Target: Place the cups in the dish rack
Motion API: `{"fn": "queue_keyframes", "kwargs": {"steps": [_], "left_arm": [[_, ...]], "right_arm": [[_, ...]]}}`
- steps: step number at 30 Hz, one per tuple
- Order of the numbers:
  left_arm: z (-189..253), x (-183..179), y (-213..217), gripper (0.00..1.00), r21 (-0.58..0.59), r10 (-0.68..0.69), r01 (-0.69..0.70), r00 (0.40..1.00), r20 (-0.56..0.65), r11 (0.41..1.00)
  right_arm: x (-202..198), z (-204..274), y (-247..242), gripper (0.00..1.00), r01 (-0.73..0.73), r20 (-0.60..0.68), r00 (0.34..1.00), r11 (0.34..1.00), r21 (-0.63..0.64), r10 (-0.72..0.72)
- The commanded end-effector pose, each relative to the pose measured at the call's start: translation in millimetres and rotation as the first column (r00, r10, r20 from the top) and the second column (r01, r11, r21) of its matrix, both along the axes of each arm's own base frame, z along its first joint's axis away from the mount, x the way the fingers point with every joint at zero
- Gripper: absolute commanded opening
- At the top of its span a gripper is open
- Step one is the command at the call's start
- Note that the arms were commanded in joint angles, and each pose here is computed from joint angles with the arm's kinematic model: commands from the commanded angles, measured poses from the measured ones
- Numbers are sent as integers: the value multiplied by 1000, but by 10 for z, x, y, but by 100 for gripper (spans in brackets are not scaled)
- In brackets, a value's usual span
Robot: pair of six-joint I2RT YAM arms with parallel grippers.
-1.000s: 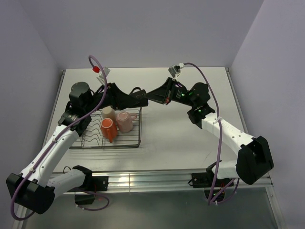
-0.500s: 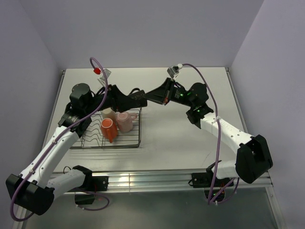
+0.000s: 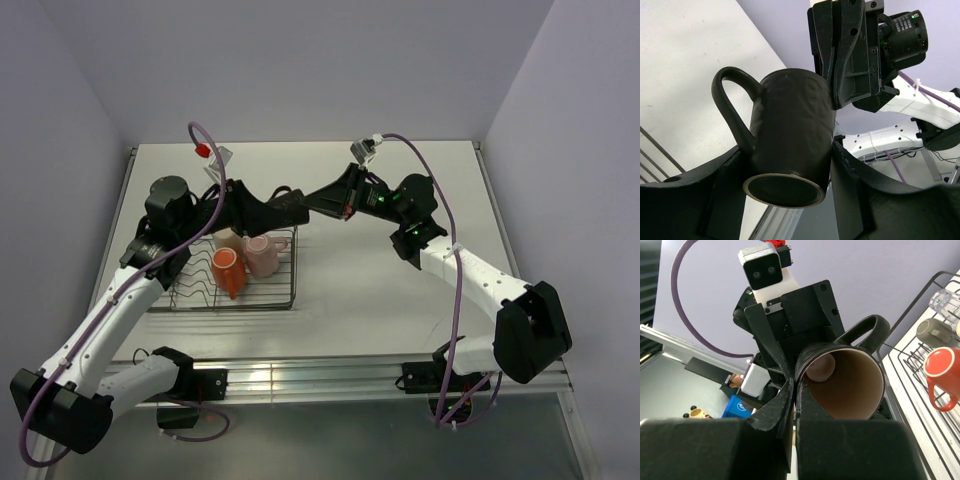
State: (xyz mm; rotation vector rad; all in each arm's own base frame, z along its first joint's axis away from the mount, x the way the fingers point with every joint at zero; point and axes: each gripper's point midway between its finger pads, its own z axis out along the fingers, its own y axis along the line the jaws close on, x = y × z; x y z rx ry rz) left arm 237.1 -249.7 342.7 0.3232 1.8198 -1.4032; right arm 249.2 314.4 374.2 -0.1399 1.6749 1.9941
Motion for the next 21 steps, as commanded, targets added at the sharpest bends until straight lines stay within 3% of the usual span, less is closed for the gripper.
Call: {"fn": "queue_keyframes", "kwargs": {"steps": [1,4,7,16,21], "left_arm": [[174,-131,1,0,14,-27,26,998,58,1000],[216,-117,30,0,31,-6,4,998,61,999],[291,-104,47,0,33,8,-11,997,78,999],[457,-12,152,0,70,98,-104,991,95,992],[336,121,292,0,153,206,-211,977,49,965]], "right_arm": [[108,138,-19,4,76,72,994,996,37,-79],[114,95,-32,23,95,78,992,995,17,-96],[108,50,-55,35,117,76,990,993,-18,-115],[36,-140,-163,45,175,89,982,977,-123,-165],[124,-371,-369,46,324,115,946,911,-257,-304]]}}
